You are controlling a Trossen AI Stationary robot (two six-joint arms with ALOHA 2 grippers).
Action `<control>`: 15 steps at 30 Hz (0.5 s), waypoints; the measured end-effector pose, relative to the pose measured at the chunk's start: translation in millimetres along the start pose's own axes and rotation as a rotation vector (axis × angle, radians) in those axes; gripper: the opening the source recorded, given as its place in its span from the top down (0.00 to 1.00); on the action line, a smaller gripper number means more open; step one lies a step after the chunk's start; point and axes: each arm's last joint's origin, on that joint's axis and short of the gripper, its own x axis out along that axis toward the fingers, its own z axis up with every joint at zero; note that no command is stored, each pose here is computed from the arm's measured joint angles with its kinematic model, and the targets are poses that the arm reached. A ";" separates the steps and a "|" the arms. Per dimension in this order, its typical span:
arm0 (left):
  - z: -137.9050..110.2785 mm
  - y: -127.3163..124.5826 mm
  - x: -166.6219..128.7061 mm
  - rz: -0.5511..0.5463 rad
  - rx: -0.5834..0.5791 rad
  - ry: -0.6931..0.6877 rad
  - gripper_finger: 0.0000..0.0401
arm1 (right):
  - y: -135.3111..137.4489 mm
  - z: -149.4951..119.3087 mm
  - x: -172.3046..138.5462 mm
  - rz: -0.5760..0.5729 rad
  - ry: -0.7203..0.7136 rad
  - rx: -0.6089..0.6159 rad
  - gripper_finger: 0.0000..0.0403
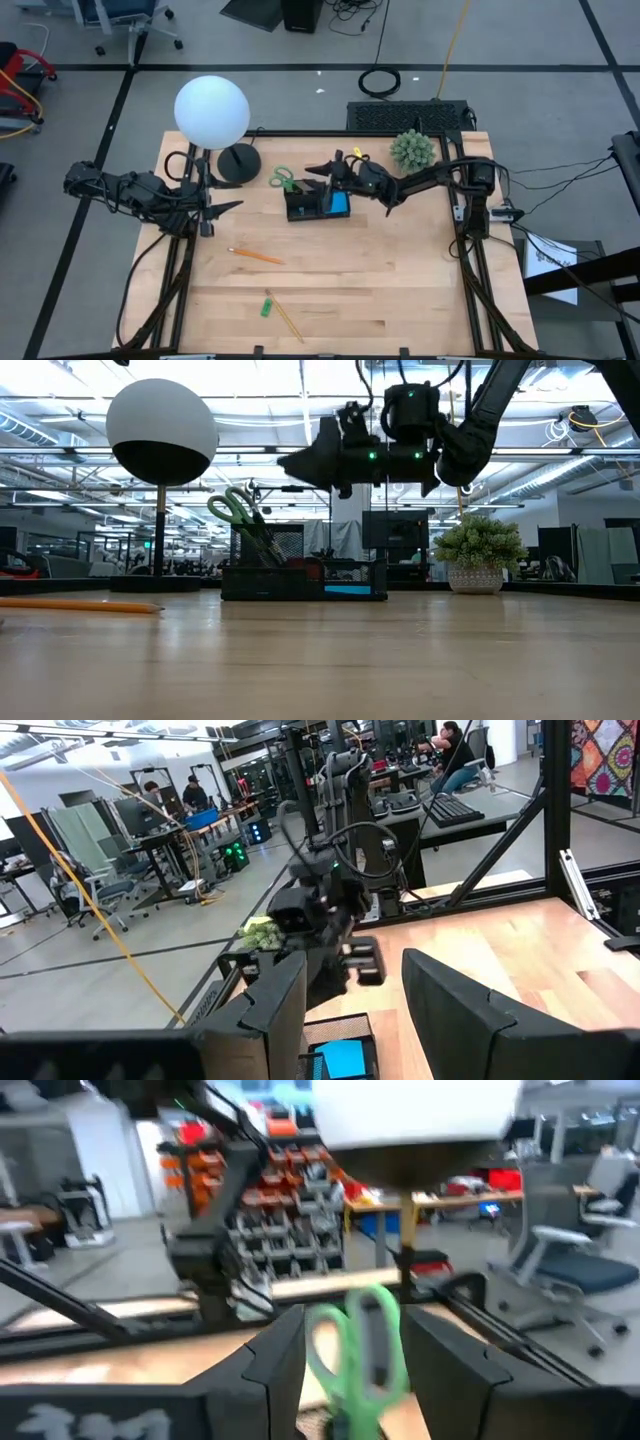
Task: Pick and place office supplies into organizer
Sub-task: Put the orange pencil into the black desk organizer
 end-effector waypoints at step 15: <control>-7.7 -1.7 -0.3 -0.019 0.043 0.074 0.57 | 27.1 25.2 -4.2 0.074 -0.087 -0.013 0.63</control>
